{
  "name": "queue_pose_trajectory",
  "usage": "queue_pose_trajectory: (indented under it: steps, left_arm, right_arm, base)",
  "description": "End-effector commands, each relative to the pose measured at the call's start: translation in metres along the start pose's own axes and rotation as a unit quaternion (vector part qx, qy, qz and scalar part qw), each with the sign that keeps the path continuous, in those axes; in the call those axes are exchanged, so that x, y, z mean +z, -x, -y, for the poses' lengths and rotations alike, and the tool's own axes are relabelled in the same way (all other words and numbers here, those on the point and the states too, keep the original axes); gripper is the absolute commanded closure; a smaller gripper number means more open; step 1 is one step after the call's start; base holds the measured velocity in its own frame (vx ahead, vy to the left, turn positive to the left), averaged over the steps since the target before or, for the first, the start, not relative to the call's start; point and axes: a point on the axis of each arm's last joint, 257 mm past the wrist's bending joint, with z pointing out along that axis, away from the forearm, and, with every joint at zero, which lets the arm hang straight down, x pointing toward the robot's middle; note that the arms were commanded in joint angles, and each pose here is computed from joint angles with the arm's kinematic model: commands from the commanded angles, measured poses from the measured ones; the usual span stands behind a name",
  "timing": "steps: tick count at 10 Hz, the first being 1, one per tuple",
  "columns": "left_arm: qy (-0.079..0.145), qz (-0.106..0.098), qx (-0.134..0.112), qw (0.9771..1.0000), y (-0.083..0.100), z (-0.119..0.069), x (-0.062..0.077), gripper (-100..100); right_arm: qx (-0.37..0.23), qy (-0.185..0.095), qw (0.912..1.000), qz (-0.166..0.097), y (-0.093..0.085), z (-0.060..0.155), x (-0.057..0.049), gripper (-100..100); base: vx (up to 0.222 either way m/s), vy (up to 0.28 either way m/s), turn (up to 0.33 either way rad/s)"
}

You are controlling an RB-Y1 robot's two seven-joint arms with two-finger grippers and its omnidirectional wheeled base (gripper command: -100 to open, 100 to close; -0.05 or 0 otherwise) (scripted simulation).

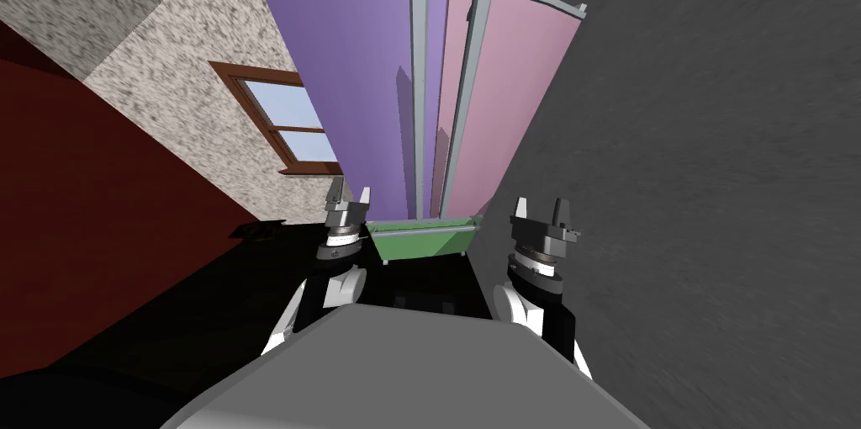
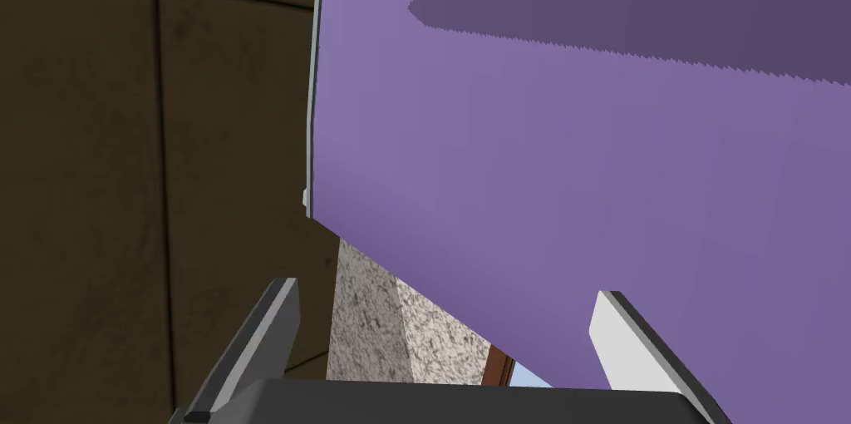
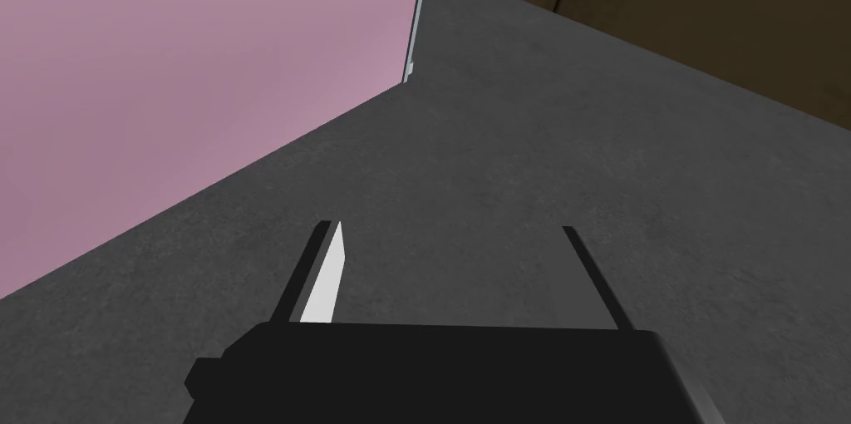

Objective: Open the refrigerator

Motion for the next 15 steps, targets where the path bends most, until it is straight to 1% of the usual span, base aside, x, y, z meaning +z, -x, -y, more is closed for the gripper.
queue_pose_trajectory:
  steps: [1,9,10,13,15]
  left_arm:
    - [0.0,0.0,0.0,1.0,0.0,0.0,0.0,0]
    - [0.0,0.0,0.0,1.0,0.0,0.0,0.0,0]
    - [0.003,-0.017,0.001,0.9999,-0.004,-0.005,-0.002,-100]
    - [0.012,-0.047,-0.003,0.9988,-0.007,-0.023,-0.008,-100]
    - [0.017,-0.058,-0.012,0.9981,-0.004,-0.039,-0.014,-100]
  right_arm:
    - [0.0,0.0,1.0,0.0,0.0,0.0,0.0,0]
    - [0.0,0.0,1.0,0.0,0.0,0.0,0.0,0]
    - [0.0,0.0,1.0,0.0,0.0,0.0,0.0,0]
    - [0.0,0.0,1.0,0.0,0.0,0.0,0.0,0]
    - [0.0,0.0,1.0,0.0,0.0,0.0,0.0,0]
  base:
    - [0.0,0.0,0.0]
    - [0.0,0.0,0.0]
    - [0.01,-0.005,0.008]
    - [0.018,-0.016,0.013]
    - [0.031,-0.022,0.021]
